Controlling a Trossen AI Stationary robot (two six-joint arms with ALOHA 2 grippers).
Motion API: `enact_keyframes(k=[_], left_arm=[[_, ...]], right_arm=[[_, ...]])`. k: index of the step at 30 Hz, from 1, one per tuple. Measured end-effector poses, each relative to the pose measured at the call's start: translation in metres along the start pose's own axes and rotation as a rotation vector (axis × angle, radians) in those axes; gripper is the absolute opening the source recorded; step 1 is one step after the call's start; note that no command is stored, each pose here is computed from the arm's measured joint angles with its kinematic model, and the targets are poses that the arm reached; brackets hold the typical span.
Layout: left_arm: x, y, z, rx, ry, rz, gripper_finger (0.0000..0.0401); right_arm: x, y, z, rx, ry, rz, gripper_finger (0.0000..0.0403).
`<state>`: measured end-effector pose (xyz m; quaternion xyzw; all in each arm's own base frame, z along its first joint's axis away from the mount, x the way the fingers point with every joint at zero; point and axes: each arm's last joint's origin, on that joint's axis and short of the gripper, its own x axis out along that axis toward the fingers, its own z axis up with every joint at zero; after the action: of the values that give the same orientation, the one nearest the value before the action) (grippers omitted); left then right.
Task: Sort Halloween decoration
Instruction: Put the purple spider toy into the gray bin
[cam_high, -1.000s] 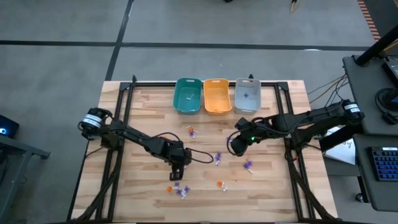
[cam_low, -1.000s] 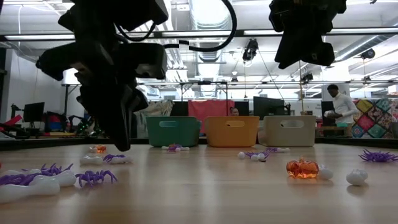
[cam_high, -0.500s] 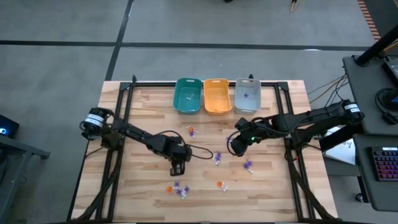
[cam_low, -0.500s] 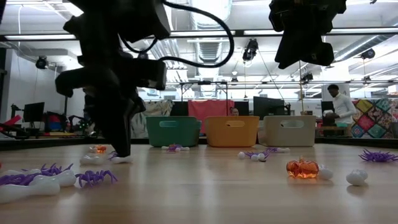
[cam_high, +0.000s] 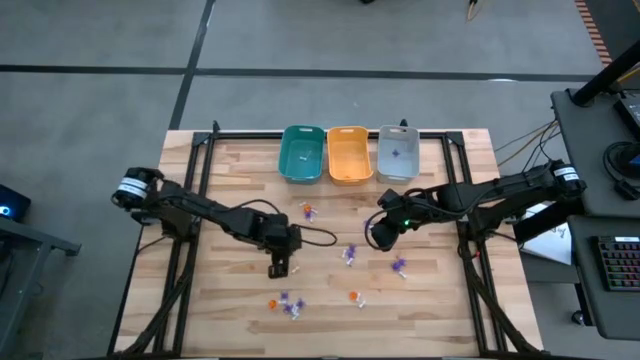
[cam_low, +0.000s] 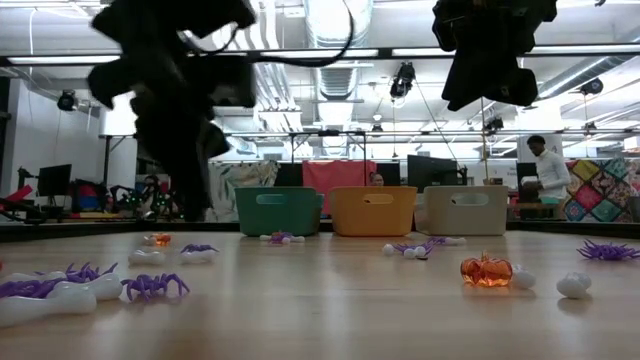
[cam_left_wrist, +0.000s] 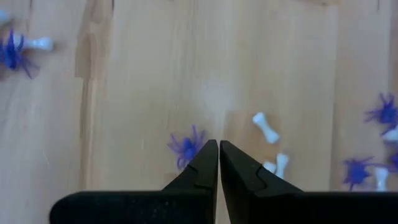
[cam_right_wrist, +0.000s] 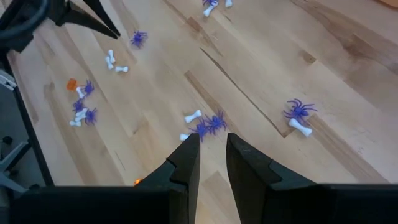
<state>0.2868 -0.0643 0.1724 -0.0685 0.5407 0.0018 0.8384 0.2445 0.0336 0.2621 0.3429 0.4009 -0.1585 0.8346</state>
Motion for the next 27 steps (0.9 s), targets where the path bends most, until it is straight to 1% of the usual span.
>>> enact_keyframes(k=[4,7,10,13,17,24,27], left_arm=[[-0.007,0.007,-0.019,-0.086,-0.109,-0.033,0.0],[-0.008,0.012,-0.034,-0.116,-0.15,-0.035,0.0],[-0.008,0.013,-0.038,-0.117,-0.233,-0.068,0.0],[-0.007,0.014,-0.04,-0.117,-0.265,-0.077,0.0013],[-0.004,0.015,-0.04,-0.12,-0.261,-0.051,0.0056],[0.007,0.014,-0.039,-0.121,-0.225,-0.037,0.0165],[0.013,0.014,-0.04,-0.13,-0.203,-0.021,0.0199]], right_arm=[[0.0,0.0,0.0,-0.018,-0.001,-0.001,0.0068],[0.0,0.0,0.001,-0.035,-0.018,-0.014,0.0068],[0.0,0.0,0.001,-0.053,-0.033,-0.02,0.0068],[0.0,-0.001,0.002,-0.07,-0.046,-0.031,0.0068],[0.0,-0.001,0.002,-0.073,-0.048,-0.033,0.0068],[0.0,-0.001,0.002,-0.073,-0.05,-0.034,0.0068],[0.0,-0.001,0.002,-0.068,-0.049,-0.034,0.0068]])
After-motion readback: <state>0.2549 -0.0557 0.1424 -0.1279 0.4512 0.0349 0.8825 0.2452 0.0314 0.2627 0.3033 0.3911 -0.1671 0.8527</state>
